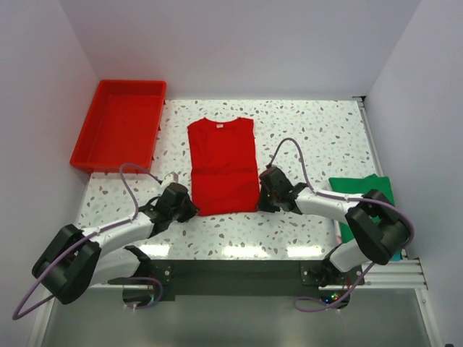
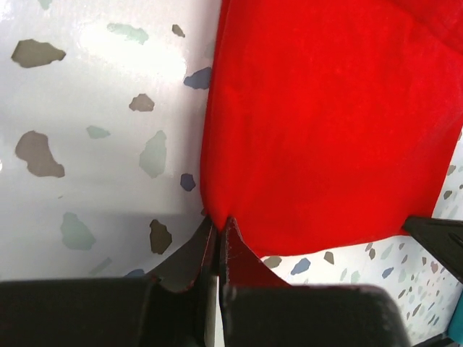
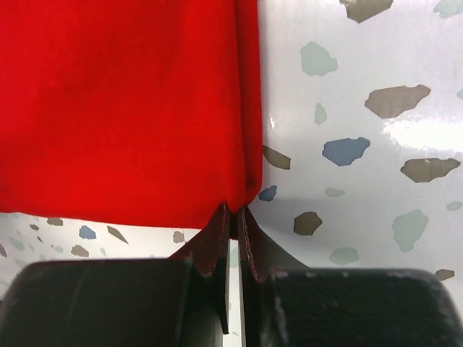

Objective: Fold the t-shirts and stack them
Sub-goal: Fold the tshirt

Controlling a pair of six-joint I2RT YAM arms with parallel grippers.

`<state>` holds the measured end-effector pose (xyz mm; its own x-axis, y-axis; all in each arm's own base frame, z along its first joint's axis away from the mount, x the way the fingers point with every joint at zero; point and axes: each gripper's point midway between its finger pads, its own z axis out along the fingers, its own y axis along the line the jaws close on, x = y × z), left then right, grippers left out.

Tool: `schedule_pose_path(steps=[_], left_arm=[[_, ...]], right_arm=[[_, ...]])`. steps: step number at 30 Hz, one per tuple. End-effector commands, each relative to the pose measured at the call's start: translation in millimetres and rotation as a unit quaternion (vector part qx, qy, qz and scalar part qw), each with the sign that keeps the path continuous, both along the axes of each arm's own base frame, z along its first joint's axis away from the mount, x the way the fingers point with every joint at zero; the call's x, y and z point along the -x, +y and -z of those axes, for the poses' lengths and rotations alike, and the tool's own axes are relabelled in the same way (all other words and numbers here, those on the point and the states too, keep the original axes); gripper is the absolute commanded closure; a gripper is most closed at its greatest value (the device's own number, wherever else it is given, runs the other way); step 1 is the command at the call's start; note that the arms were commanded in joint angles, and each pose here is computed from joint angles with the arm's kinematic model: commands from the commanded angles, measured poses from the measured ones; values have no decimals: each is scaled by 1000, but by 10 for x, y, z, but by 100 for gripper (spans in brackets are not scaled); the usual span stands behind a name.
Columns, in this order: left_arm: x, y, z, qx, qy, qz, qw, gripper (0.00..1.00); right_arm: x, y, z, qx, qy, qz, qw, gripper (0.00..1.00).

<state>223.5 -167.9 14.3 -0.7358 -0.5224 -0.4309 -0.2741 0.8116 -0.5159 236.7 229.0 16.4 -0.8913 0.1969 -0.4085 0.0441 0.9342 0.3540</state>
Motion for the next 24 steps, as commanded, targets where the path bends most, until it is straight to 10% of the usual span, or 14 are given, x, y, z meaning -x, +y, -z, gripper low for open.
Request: schedule_pose_path(steps=[1,13,24], left_arm=[[197,131,97,-24,22,11,999,100],[852,125,-182,22,12,45,999,100],[623,135,-1150,6,-74,36,997,100]], right_arm=[[121,-5,-16,-23,0,-6,1000,100],[1151,-27,-164,-62,-10,-54,997,100],[979,-205,-1001,-36,-99,-39,994,100]])
